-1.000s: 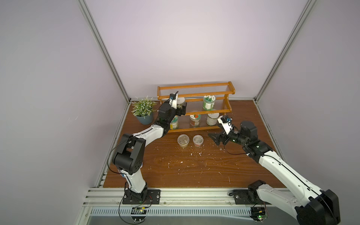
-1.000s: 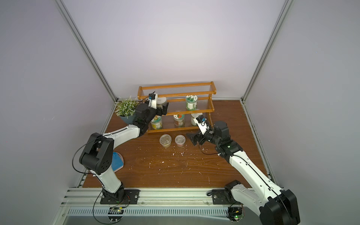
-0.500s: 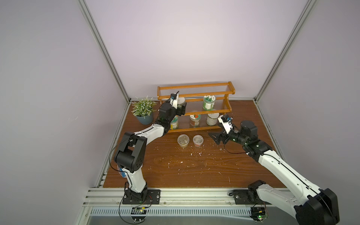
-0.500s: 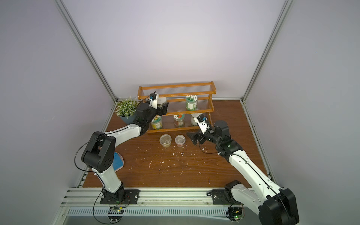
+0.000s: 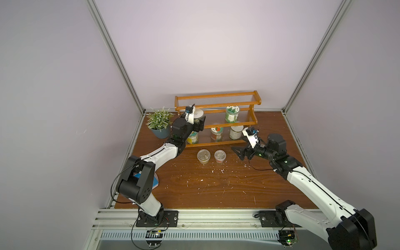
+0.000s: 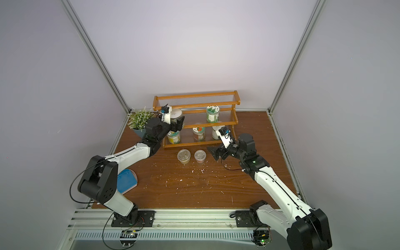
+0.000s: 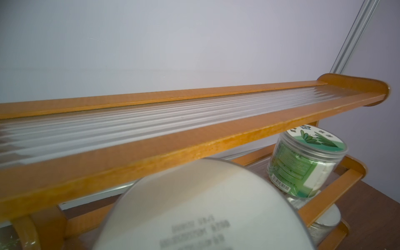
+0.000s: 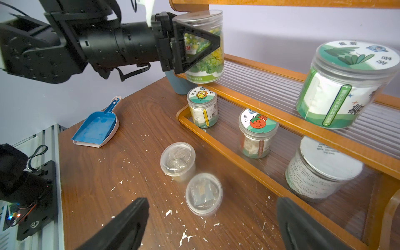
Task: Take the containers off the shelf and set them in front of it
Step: 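Pick up a container from the shelf, then place the container at the center of the board.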
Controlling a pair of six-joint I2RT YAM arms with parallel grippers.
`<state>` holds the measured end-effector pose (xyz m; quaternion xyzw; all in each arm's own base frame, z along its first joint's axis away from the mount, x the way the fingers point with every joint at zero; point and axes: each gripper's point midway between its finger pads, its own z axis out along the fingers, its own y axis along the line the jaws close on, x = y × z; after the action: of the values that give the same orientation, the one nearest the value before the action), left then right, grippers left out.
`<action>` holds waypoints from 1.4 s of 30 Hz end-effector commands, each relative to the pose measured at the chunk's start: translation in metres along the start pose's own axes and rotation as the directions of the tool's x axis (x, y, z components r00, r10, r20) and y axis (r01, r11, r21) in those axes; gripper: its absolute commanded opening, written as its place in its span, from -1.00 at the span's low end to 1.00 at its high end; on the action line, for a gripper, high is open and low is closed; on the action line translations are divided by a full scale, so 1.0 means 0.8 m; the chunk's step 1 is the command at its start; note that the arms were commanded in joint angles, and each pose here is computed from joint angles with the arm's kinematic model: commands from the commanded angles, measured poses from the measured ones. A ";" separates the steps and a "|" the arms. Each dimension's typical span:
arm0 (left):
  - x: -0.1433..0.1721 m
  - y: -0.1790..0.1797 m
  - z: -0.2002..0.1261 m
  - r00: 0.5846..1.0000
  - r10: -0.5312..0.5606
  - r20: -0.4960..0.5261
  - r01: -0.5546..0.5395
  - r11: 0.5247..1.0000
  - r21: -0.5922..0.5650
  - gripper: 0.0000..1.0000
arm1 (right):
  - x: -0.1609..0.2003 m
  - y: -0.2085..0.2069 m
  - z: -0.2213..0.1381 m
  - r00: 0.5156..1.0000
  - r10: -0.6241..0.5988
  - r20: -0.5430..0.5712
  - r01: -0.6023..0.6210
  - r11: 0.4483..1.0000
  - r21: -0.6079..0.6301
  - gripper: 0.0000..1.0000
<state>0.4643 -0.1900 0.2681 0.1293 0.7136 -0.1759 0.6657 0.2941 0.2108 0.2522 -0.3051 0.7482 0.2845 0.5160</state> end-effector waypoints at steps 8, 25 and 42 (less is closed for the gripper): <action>-0.028 -0.051 -0.068 1.000 0.000 0.000 0.000 0.997 0.073 0.77 | -0.007 0.003 0.000 1.000 0.005 0.023 -0.005 1.000 -0.020 0.98; 0.058 -0.204 -0.116 0.997 -0.030 -0.073 0.051 0.951 0.305 0.75 | -0.010 -0.067 -0.033 0.996 0.086 0.027 -0.090 0.945 0.316 0.98; 0.120 -0.322 -0.048 0.990 -0.023 -0.138 0.091 0.856 0.509 0.75 | -0.023 -0.083 -0.105 0.986 0.144 0.080 -0.164 0.904 0.395 0.98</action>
<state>0.3137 -0.3942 0.1766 0.2868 0.7162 -0.3386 0.5387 0.3082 0.0982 0.2655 -0.1143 0.8127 0.1353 0.5551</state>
